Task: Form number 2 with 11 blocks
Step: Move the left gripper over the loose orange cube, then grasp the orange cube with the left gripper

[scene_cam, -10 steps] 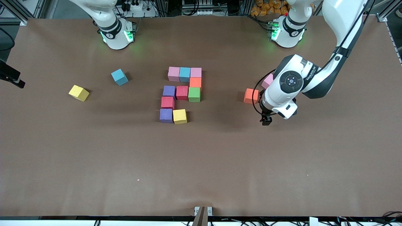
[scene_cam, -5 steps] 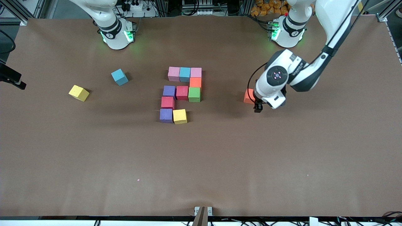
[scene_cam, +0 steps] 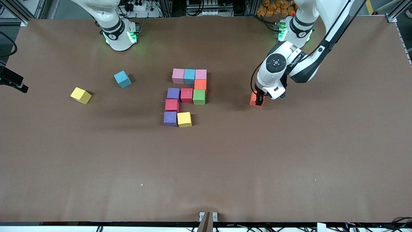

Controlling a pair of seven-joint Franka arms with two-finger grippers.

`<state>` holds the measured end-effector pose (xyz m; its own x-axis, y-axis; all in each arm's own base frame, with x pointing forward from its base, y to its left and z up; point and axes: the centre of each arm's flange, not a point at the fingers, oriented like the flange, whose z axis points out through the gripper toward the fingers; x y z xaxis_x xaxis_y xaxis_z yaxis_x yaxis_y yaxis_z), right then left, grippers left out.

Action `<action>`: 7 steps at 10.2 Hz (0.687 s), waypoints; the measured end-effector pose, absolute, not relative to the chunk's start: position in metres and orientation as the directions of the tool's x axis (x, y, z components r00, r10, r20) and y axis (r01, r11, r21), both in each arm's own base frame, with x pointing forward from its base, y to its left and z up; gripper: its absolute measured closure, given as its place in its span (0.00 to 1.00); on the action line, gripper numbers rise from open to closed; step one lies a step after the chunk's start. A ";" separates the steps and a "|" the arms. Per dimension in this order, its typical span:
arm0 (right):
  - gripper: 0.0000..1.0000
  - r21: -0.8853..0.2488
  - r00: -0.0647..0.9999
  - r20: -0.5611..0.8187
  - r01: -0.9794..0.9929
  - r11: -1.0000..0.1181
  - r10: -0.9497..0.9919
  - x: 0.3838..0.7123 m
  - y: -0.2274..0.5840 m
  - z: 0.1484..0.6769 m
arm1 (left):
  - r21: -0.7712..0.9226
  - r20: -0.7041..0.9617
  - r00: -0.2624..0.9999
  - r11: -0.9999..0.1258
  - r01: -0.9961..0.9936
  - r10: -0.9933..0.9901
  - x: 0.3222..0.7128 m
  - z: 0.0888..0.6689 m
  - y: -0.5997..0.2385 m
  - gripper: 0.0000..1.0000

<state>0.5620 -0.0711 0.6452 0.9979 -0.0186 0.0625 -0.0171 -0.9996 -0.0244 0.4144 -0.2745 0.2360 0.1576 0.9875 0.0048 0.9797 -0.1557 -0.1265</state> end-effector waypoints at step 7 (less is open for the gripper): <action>0.00 -0.025 0.998 0.058 -0.026 -0.999 -0.028 0.563 -0.076 0.643 | -0.079 -0.016 0.155 -0.156 0.985 0.988 0.423 0.230 -0.256 0.00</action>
<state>0.5627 -0.0765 0.6427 0.9979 -0.0276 0.0582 -0.0262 -0.9993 -0.0250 0.4231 -0.2565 0.2300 0.1548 0.9878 -0.0161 0.9847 -0.1556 -0.0787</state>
